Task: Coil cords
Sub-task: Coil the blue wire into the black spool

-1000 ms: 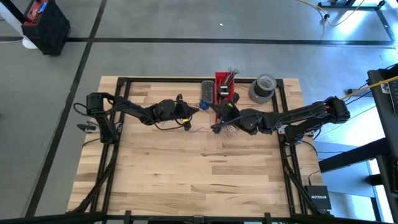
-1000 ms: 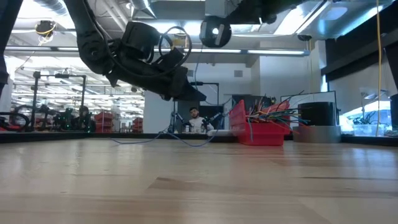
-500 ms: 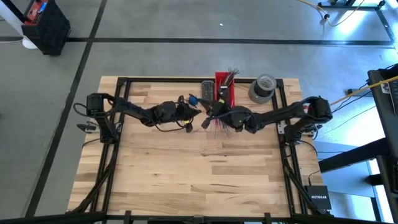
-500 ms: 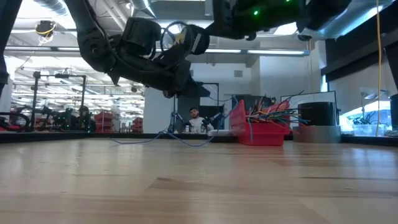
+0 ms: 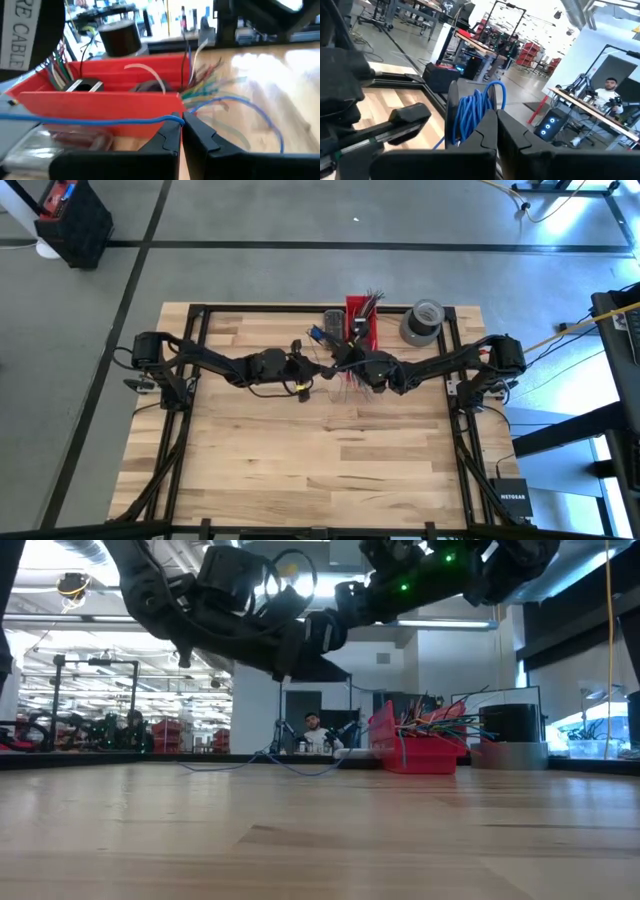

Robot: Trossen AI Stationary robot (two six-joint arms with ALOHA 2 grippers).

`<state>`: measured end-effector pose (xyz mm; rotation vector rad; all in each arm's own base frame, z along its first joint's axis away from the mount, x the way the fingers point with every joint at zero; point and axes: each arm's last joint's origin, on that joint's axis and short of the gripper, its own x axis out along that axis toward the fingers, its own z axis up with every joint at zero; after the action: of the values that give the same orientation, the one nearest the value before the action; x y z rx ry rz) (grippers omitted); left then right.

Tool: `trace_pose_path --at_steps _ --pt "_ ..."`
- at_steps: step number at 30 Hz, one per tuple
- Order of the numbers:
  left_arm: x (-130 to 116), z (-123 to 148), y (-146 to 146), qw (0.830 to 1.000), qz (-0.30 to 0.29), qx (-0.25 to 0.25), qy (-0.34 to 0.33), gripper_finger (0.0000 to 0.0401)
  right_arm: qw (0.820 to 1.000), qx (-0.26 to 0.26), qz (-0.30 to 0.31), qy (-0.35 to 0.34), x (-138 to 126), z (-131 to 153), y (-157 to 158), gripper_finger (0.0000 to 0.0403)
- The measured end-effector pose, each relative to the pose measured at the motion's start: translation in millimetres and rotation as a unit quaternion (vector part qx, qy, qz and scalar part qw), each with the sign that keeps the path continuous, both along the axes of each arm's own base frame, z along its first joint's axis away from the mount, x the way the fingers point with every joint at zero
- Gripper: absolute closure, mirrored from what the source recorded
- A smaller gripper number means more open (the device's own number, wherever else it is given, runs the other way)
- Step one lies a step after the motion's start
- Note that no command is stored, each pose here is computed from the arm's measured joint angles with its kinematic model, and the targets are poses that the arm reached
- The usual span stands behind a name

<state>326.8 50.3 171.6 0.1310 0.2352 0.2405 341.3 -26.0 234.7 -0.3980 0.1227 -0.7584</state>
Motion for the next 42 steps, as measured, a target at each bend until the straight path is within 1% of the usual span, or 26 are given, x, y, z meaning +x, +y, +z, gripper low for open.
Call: trace_pose_path --at_steps 3,5,9,11,13,15,16,18,19,20,23,26,28,30,32,36,42 --pt "-4.2 -3.3 4.0 0.999 0.012 0.01 0.042 0.0392 1.0 -0.006 0.003 0.007 0.0 -0.3 4.3 0.0402" --pt "-7.7 -9.2 8.9 0.996 0.038 -0.001 0.075 0.0382 1.0 -0.012 0.005 0.013 0.1 -0.1 6.6 0.0402" --pt "-13.7 -19.0 16.5 0.989 0.07 -0.034 0.123 0.0341 1.0 -0.019 0.008 0.015 -3.1 6.6 9.0 0.0402" --pt "-17.3 -20.0 17.8 0.982 0.077 -0.047 0.166 0.0314 1.0 -0.02 0.009 0.02 -6.2 11.0 8.9 0.0402" --pt "-21.8 -13.4 17.1 0.97 0.071 -0.044 0.229 0.0289 0.999 -0.017 0.009 0.032 -9.2 13.3 8.8 0.0402" --pt "-28.3 0.3 15.7 0.953 0.063 -0.039 0.295 0.0271 0.998 -0.011 0.011 0.053 -12.8 14.2 8.8 0.0402" --pt "-31.4 8.6 14.6 0.946 0.062 -0.043 0.315 0.0265 0.998 -0.006 0.016 0.059 -14.7 15.1 9.0 0.0402" --pt "-39.4 25.0 12.9 0.939 0.075 -0.065 0.328 0.026 0.997 0.004 0.037 0.074 -18.6 16.8 9.8 0.0402" --pt "-43.6 32.1 11.7 0.94 0.079 -0.072 0.324 0.026 0.995 0.008 0.054 0.085 -20.1 16.7 10.5 0.0402" --pt "-47.1 40.9 9.5 0.945 0.08 -0.074 0.309 0.026 0.992 0.011 0.075 0.099 -21.4 16.4 11.5 0.0402" --pt "-57.7 62.5 1.2 0.964 0.069 -0.051 0.251 0.0269 0.977 0.031 0.162 0.132 -24.3 13.5 16.0 0.0402" --pt "-64.5 76.0 -9.4 0.986 0.04 -0.015 0.158 0.0278 0.953 0.066 0.252 0.155 -24.9 7.4 21.2 0.0402" --pt "-66.8 82.8 -16.8 0.996 0.015 0.007 0.09 0.0283 0.942 0.081 0.28 0.166 -24.3 2.7 23.1 0.0402" --pt "-68.6 83.5 -22.5 0.998 -0.009 0.019 0.052 0.0287 0.94 0.084 0.286 0.167 -23.6 1.4 23.5 0.0402" --pt "-69.2 80.9 -26.3 0.999 -0.025 0.02 0.038 0.0289 0.941 0.082 0.286 0.161 -23.1 2.5 23.2 0.0402" --pt "-67.9 76.7 -28.1 0.998 -0.041 0.021 0.042 0.029 0.944 0.078 0.285 0.147 -22.3 5.0 23.1 0.0402" --pt "-64.7 76.0 -28.4 0.998 -0.047 0.023 0.033 0.029 0.94 0.083 0.301 0.142 -21.9 5.7 24.0 0.0402"
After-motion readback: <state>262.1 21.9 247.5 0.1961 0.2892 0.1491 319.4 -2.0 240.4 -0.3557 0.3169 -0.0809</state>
